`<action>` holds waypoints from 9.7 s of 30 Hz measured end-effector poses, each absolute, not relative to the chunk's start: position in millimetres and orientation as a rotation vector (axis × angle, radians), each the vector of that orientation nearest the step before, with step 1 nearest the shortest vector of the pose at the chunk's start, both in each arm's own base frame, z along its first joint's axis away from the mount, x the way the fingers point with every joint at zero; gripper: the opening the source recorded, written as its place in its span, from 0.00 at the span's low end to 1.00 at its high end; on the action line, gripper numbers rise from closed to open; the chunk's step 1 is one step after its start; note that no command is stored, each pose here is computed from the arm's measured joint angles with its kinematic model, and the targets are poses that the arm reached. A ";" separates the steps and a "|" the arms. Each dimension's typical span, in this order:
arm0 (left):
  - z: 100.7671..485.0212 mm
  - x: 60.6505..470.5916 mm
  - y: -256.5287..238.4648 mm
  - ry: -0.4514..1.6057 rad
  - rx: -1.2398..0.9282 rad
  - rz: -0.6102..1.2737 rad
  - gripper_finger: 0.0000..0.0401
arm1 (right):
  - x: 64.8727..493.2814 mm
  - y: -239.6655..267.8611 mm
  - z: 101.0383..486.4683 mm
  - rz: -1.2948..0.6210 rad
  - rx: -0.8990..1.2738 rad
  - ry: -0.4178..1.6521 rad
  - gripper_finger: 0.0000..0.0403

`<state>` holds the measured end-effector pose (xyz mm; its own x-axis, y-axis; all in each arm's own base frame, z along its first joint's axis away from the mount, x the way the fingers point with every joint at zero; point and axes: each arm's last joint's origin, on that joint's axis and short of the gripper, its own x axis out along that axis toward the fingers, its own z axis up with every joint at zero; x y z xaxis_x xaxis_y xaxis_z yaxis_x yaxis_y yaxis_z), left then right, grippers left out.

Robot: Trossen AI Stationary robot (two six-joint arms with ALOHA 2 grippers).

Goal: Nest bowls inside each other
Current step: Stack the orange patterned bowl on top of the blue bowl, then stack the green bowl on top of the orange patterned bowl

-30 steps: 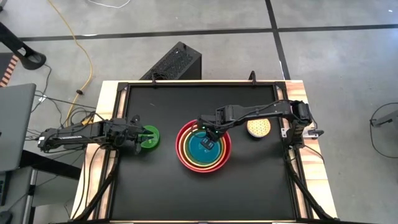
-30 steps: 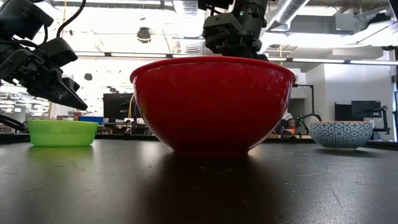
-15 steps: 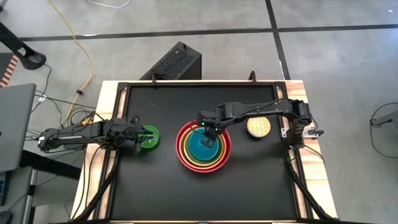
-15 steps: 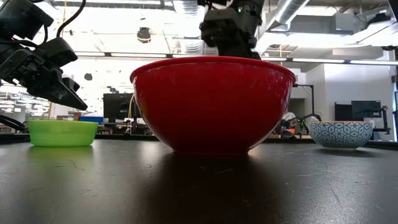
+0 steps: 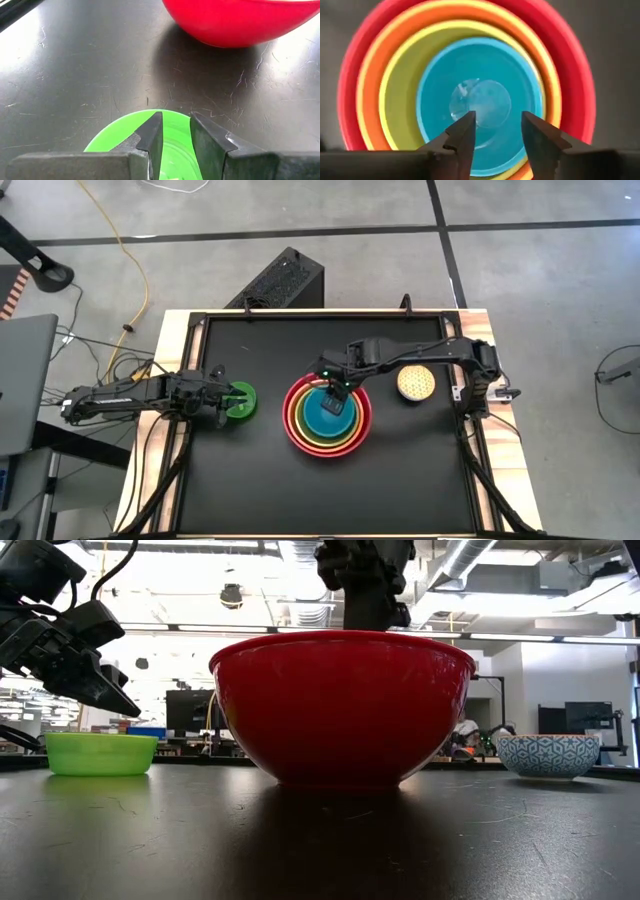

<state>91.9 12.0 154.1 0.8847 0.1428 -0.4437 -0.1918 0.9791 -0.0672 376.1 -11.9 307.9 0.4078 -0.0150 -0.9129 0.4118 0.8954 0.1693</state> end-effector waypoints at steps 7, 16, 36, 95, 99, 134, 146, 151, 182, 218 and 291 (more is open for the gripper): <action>154.1 91.9 12.0 0.453 -0.110 0.175 0.22 | 390.8 -14.7 275.4 -0.321 0.371 1.216 0.18; 154.0 91.9 12.0 0.453 -0.110 0.175 0.22 | 404.6 -21.3 274.2 -0.259 0.307 1.112 0.06; 154.1 91.8 12.0 0.452 -0.110 0.177 0.22 | 377.6 -98.2 323.9 -0.526 0.260 0.978 0.12; 154.1 91.9 12.0 0.453 -0.110 0.174 0.22 | 140.1 -132.7 174.6 -0.646 0.735 1.486 0.04; 154.1 91.9 11.9 0.453 -0.110 0.174 0.22 | 141.6 -135.4 195.2 -0.693 0.766 1.428 0.06; 154.1 91.9 11.9 0.453 -0.110 0.174 0.22 | 356.6 -3.4 299.0 -0.242 0.594 0.998 0.02; 154.1 91.9 11.9 0.453 -0.110 0.174 0.22 | 380.5 -6.8 263.7 -0.303 0.592 1.137 0.02; 154.2 91.9 12.0 0.452 -0.110 0.174 0.22 | 382.0 -5.9 256.3 -0.312 0.589 1.171 0.02; 154.1 91.9 12.0 0.453 -0.110 0.174 0.22 | 392.7 0.0 227.3 -0.395 0.533 1.227 0.19; 154.1 91.9 12.0 0.453 -0.110 0.174 0.22 | 485.6 -59.5 282.7 -0.281 0.386 0.468 0.43; 154.1 91.8 12.1 0.452 -0.109 0.178 0.22 | 579.2 -66.5 158.6 -0.156 0.319 0.513 0.02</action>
